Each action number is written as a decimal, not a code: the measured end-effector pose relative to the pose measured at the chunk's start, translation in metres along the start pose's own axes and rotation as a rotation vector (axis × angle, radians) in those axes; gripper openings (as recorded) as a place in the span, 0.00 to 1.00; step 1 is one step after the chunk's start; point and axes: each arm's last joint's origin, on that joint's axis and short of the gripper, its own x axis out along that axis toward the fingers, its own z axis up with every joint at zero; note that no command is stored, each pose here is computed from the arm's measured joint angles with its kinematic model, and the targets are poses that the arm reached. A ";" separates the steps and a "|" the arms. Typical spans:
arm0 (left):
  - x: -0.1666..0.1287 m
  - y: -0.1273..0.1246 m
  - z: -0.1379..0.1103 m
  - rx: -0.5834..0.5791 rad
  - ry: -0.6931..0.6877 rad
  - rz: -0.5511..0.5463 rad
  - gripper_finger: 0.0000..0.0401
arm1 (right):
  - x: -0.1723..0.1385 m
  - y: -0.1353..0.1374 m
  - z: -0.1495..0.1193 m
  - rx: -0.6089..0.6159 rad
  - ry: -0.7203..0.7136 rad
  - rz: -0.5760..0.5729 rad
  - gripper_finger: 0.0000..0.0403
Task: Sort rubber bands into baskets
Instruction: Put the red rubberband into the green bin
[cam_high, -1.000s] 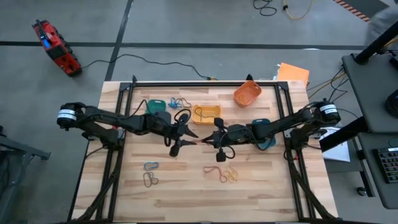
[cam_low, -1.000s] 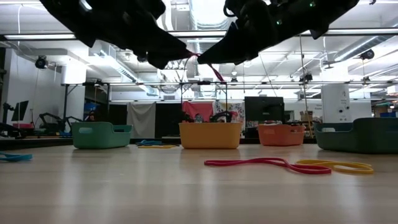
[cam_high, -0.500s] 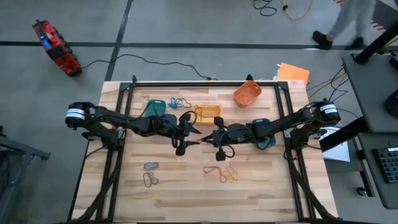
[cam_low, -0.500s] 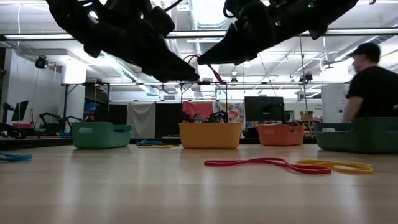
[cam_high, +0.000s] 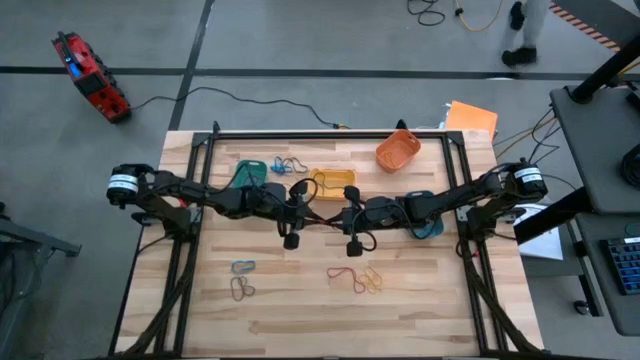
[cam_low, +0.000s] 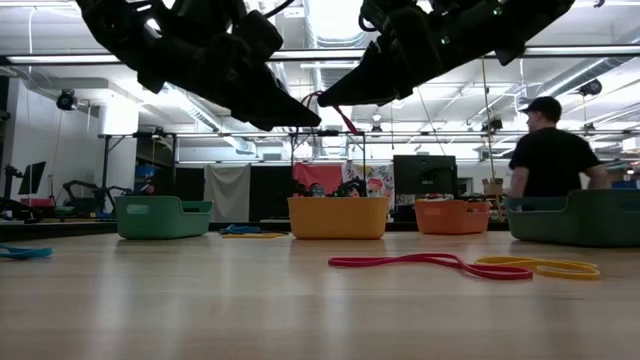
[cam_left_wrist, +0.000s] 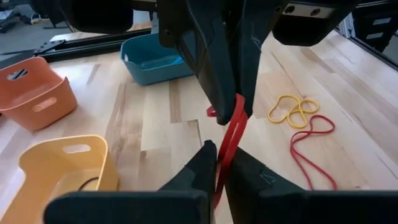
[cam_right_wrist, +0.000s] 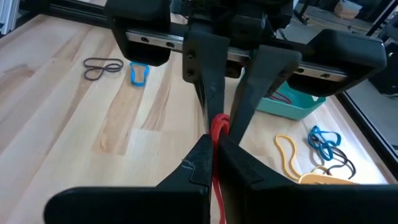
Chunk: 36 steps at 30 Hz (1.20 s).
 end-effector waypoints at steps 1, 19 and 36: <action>0.000 0.000 0.000 0.000 0.000 0.003 0.02 | 0.000 0.000 0.000 0.006 -0.001 0.000 0.02; -0.019 0.006 0.003 -0.020 0.094 0.077 0.00 | -0.007 -0.010 0.000 0.119 0.050 -0.023 0.42; -0.133 0.062 -0.017 -0.288 0.528 0.673 0.00 | -0.012 -0.040 -0.007 0.128 0.118 -0.153 0.46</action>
